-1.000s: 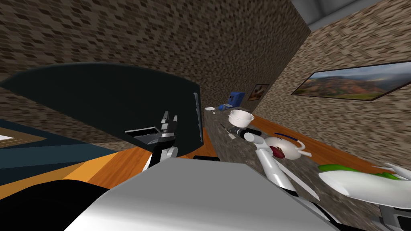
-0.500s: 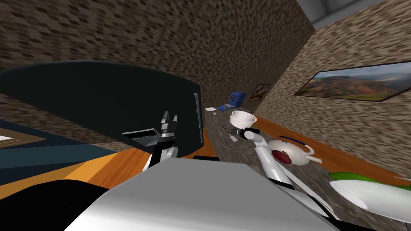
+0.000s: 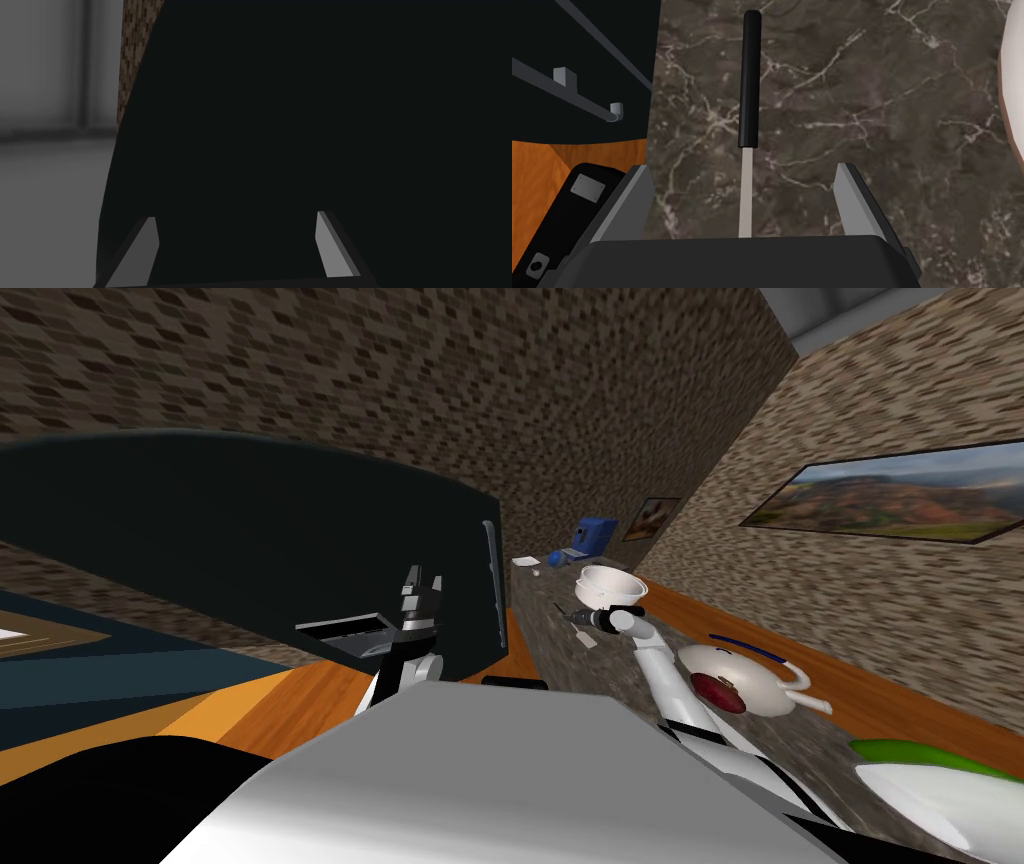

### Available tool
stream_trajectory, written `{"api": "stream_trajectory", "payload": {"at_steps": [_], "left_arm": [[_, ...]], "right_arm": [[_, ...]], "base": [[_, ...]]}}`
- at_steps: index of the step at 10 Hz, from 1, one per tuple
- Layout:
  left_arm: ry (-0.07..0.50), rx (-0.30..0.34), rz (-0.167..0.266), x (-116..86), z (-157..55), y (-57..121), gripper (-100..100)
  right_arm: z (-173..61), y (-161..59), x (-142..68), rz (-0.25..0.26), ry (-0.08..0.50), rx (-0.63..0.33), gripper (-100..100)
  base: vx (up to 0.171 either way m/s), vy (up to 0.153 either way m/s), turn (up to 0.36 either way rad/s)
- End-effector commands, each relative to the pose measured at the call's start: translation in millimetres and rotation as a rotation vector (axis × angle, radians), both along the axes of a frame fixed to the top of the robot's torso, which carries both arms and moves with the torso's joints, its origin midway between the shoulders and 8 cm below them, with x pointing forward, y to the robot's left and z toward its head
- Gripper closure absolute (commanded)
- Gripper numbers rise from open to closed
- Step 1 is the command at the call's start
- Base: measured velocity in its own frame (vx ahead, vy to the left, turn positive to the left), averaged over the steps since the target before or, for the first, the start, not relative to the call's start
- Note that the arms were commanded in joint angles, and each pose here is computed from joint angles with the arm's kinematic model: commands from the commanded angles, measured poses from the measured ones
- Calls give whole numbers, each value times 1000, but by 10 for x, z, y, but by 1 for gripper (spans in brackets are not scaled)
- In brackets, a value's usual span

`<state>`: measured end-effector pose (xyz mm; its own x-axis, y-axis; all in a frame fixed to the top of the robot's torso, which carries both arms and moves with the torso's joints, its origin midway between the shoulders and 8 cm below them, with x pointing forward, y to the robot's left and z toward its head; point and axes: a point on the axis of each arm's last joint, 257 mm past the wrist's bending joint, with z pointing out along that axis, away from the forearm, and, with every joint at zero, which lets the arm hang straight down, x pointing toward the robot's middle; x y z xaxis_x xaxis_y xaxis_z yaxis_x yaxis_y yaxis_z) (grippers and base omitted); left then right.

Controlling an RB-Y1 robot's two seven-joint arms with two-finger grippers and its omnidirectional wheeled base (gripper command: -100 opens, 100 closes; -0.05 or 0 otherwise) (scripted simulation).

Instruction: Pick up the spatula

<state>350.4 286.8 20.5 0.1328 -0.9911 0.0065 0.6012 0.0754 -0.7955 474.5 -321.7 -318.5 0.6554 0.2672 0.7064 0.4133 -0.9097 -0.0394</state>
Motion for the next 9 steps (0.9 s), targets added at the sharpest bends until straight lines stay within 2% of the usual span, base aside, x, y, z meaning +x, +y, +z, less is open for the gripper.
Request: {"api": "stream_trajectory", "payload": {"at_steps": [1, 4, 5, 6, 7, 9], "left_arm": [[0, 0, 0, 0, 0, 0, 0], [0, 0, 0, 0, 0, 0, 0], [0, 0, 0, 0, 0, 0, 0], [0, 0, 0, 0, 0, 0, 0], [0, 0, 0, 0, 0, 0, 0], [0, 0, 0, 0, 1, 0, 0]], "right_arm": [[-48, -5, -58, -4, 54, 30, -100], [-120, -23, -139, -10, 120, 60, -100], [-106, -22, -116, -9, 106, 55, -100], [-111, -21, -123, -9, 110, 56, 0], [-112, 12, -58, -21, 109, 55, -100], [-118, 43, -1, -34, 107, 55, -100]], "base": [[61, 8, 15], [45, 8, 6], [9, 4, 0], [0, 0, 0], [-20, -27, 95], [-41, -42, 132]]}}
